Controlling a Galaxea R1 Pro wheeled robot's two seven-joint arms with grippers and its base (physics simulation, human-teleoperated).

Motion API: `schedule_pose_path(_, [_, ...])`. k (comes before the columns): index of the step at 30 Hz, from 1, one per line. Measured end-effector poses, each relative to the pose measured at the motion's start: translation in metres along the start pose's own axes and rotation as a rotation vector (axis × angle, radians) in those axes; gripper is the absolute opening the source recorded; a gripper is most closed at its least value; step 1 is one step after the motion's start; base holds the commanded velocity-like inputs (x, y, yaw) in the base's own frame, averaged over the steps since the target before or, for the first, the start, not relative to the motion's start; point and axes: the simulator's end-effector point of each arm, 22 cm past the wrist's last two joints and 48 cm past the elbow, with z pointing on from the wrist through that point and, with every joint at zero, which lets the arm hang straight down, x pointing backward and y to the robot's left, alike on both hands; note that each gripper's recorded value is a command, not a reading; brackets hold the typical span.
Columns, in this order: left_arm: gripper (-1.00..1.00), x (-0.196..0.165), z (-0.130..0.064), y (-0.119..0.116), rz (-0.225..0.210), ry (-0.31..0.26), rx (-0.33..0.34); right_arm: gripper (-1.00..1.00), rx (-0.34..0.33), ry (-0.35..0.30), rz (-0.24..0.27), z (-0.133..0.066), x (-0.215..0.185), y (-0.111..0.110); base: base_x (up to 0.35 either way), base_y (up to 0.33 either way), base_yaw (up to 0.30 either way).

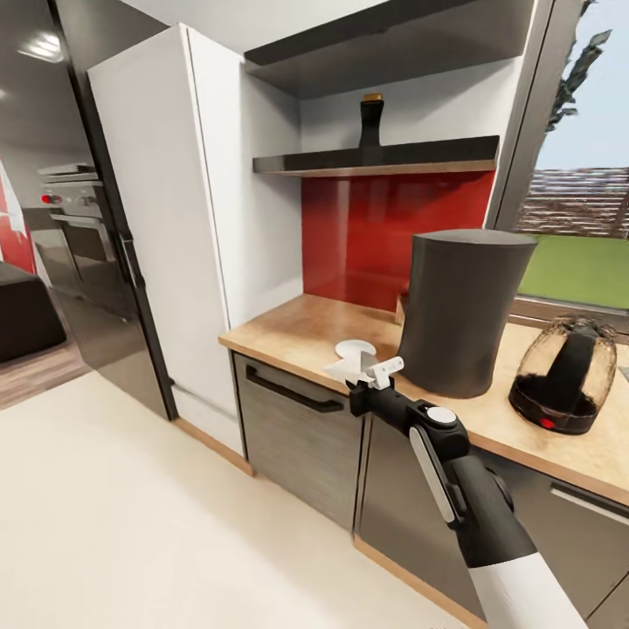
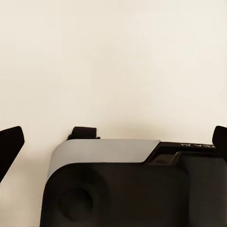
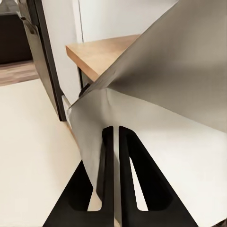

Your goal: Set up a coffee station on the kitchen countertop: keep the coffee maker on the countertop, move the bottle of coffee from the kitchen shelf to the counter next to the coffee maker, place a paper coffee filter on top of the coffee maker, put the saucer next to the coffee maker with the coffee cup on the saucer, and place the electric kettle next to the coffee maker.

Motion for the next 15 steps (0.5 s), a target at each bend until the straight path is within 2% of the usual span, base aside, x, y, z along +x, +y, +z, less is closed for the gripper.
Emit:
schedule_pose_path(5, [1.00,-0.0003,0.0001,-0.0001,0.000,0.000,0.000,-1.00,0.000,0.000,0.000,0.0000,0.0000,0.0001,0.010,0.013,-0.211])
schedule_pose_path(15, [1.00,0.0001,0.0000,0.0000,0.000,0.000,0.000,-1.00,0.000,0.000,0.000,0.0000,0.0001,-0.0001,0.001,0.005,-0.265])
